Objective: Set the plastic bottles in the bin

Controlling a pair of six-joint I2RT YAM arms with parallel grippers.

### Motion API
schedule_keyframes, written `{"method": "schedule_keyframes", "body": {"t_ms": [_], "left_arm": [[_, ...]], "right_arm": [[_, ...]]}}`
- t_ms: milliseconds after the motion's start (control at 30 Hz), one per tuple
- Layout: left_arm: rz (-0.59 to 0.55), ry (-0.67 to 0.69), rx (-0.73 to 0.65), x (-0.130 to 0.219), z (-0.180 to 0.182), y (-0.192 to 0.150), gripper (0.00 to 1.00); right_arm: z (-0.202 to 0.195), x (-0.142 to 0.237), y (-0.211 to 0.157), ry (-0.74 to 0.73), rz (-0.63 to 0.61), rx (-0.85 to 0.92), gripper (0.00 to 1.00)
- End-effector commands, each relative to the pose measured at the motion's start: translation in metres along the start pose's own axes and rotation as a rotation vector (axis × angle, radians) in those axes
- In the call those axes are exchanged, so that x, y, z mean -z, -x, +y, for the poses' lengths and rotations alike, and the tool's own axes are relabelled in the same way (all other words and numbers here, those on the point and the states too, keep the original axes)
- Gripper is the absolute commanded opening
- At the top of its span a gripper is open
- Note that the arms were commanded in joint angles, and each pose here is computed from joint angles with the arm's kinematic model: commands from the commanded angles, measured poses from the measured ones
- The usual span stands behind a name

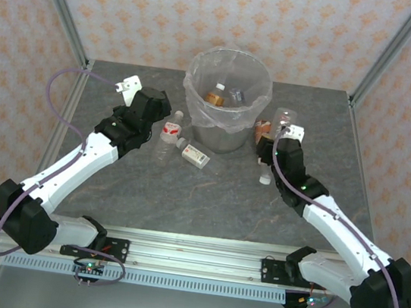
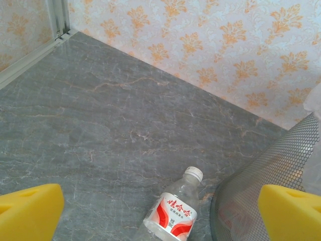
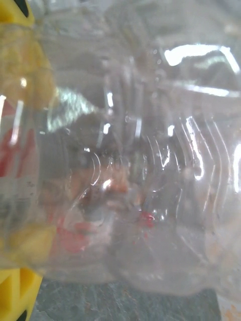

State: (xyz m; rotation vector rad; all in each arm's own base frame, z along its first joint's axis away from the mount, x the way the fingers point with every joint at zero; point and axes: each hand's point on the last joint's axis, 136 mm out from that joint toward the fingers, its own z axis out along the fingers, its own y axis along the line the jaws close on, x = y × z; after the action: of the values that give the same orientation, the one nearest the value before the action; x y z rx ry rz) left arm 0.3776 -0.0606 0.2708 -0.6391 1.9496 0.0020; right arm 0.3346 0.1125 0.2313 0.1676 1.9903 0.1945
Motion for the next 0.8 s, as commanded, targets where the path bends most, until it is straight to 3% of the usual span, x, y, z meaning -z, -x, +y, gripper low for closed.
{"method": "schedule_keyframes", "body": {"t_ms": [0, 300, 767], "left_arm": [[-0.015, 0.035, 0.007, 0.001, 0.008, 0.007, 1.00], [-0.021, 0.051, 0.013, 0.005, 0.020, 0.006, 1.00], [0.060, 0.064, -0.014, 0.005, 0.038, -0.011, 1.00]], "right_arm": [[0.004, 0.011, 0.049, 0.024, -0.123, -0.055, 0.59], [0.054, 0.023, 0.129, 0.201, -0.216, 0.001, 0.61], [0.130, -0.010, 0.189, 0.380, -0.216, 0.120, 0.61]]}}
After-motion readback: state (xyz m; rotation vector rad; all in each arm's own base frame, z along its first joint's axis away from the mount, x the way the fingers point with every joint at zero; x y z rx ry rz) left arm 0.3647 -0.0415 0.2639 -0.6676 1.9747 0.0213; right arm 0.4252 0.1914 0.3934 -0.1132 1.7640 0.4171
